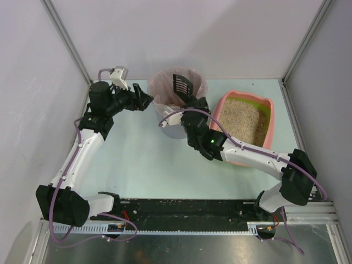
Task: Clean the litter box
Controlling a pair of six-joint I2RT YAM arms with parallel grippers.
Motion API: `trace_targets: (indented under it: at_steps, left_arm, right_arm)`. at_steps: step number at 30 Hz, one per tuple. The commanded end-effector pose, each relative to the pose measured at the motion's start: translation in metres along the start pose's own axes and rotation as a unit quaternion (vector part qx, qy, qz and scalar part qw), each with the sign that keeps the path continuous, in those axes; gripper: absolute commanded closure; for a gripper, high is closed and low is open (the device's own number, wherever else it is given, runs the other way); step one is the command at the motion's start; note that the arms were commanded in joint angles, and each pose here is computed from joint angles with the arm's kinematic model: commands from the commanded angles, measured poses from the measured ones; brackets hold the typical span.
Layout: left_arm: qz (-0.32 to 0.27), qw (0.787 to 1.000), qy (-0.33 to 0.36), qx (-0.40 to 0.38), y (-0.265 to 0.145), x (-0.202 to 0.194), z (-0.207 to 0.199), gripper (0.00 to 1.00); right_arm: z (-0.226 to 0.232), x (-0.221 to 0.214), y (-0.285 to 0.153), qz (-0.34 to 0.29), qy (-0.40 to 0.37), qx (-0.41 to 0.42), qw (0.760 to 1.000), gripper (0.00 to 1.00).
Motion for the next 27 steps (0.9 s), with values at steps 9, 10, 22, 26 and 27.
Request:
trace_targets:
  at_steps: [9, 10, 22, 26, 27]
  left_arm:
    - [-0.02, 1.0, 0.001, -0.007, -0.004, 0.01, -0.002, 0.18]
    - [-0.02, 1.0, 0.001, -0.006, -0.004, 0.01, -0.002, 0.18]
    - [-0.021, 1.0, 0.001, -0.009, -0.004, 0.01, -0.004, 0.18]
    - [-0.02, 1.0, 0.011, -0.004, -0.003, 0.009, -0.005, 0.19]
    - [-0.018, 1.0, 0.012, 0.0, -0.003, 0.008, -0.004, 0.19]
  right_arm:
    - [-0.026, -0.018, -0.03, -0.102, 0.306, 0.107, 0.941, 0.99]
    - [-0.026, -0.018, -0.03, -0.104, 0.322, 0.111, 0.935, 0.99]
    - [-0.034, -0.03, -0.037, -0.085, 0.494, 0.146, 0.853, 1.0]
    - [-0.048, -0.038, -0.056, -0.017, 0.571, 0.153, 0.806, 1.0]
    - [-0.042, -0.049, -0.065, 0.022, 0.566, 0.168, 0.807, 1.0]
Point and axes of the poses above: each gripper's point midway between its finger pads, its own y axis out along the fingers, its own z axis along the line the jaws close on, x = y × z, the point moved 9 cm from there along -y, back along the fingers, and after that the axes turned 13 degrees about y, right-handed, at the moved point
